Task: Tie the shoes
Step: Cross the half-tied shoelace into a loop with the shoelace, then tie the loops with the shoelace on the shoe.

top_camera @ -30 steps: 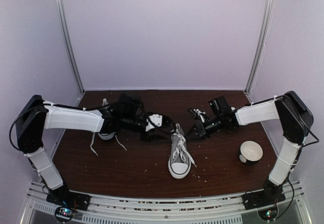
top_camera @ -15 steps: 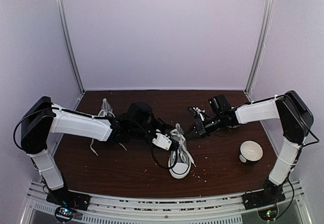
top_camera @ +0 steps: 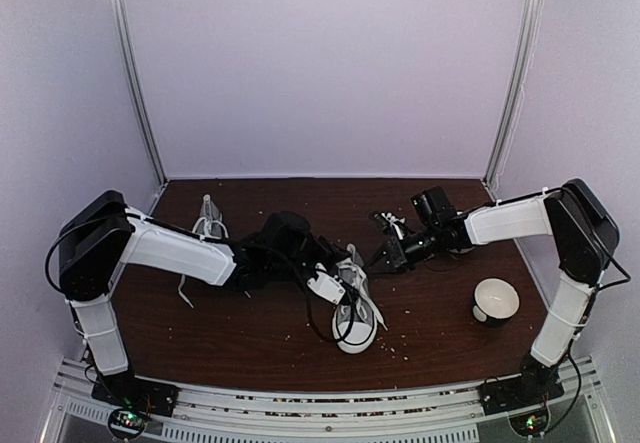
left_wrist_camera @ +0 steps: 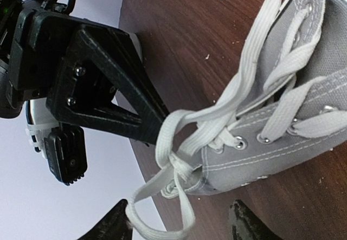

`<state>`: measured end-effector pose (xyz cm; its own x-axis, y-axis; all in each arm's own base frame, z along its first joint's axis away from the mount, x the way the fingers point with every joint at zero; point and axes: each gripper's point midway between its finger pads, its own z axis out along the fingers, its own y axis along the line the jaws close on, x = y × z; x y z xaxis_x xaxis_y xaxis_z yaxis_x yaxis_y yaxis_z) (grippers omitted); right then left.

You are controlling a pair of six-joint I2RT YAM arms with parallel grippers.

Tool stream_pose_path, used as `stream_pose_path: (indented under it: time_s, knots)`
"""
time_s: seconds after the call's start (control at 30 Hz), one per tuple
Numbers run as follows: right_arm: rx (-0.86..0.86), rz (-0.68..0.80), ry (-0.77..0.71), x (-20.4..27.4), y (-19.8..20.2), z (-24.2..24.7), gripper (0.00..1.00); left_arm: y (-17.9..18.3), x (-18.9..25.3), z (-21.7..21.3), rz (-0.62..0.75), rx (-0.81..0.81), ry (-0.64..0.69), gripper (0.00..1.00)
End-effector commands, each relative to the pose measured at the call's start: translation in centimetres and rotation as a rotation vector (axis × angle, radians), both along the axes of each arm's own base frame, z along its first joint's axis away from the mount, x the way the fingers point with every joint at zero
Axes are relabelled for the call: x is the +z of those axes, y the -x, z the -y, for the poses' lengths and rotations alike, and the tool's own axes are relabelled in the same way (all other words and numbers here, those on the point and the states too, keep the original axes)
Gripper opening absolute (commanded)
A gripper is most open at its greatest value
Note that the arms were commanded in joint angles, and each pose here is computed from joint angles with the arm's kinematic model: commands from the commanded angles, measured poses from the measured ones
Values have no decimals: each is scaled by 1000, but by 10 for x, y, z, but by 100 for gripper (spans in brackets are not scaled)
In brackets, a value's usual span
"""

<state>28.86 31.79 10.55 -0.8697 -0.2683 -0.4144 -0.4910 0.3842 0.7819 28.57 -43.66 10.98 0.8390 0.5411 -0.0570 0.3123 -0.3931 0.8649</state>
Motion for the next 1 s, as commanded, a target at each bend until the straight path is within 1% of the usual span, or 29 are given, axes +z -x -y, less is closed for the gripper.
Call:
stream_pose_path:
  time_s: [0.0,0.13,0.23,0.27,0.3,0.33,0.4,0.43,0.47,0.5,0.57,0.7,0.83,0.97]
  knots:
    - [20,29,-24,11,0,-5,0,-6,21,15,81,3,59,62]
    - [25,26,-25,11,1,-5,0,-2,21,17,111,-6,37,62]
    - [26,20,-25,9,1,-5,0,1,18,17,101,-2,26,61]
    - [28,21,-26,10,2,-5,0,-1,18,16,98,11,24,59]
    - [29,23,-26,10,2,-5,0,-3,17,15,98,25,23,55]
    - [28,23,-26,11,2,-5,0,-5,17,14,98,40,24,47]
    - [28,25,-26,11,2,-5,0,-9,19,12,96,76,35,26]
    - [28,25,-24,11,2,-4,0,-12,20,11,93,96,44,12]
    - [26,28,-19,11,2,-4,0,-14,21,9,84,120,55,3]
    - [20,35,-11,11,1,-3,0,-15,22,7,73,142,65,0]
    - [6,48,4,11,-1,-1,0,-15,19,3,32,177,69,0]
    - [-33,64,31,9,-5,5,0,-5,0,-6,-111,224,50,0]
    - [-77,77,47,9,-8,11,0,1,-8,-3,-228,247,61,0]
    - [-143,93,80,7,-14,21,0,10,-17,-6,-387,268,56,0]
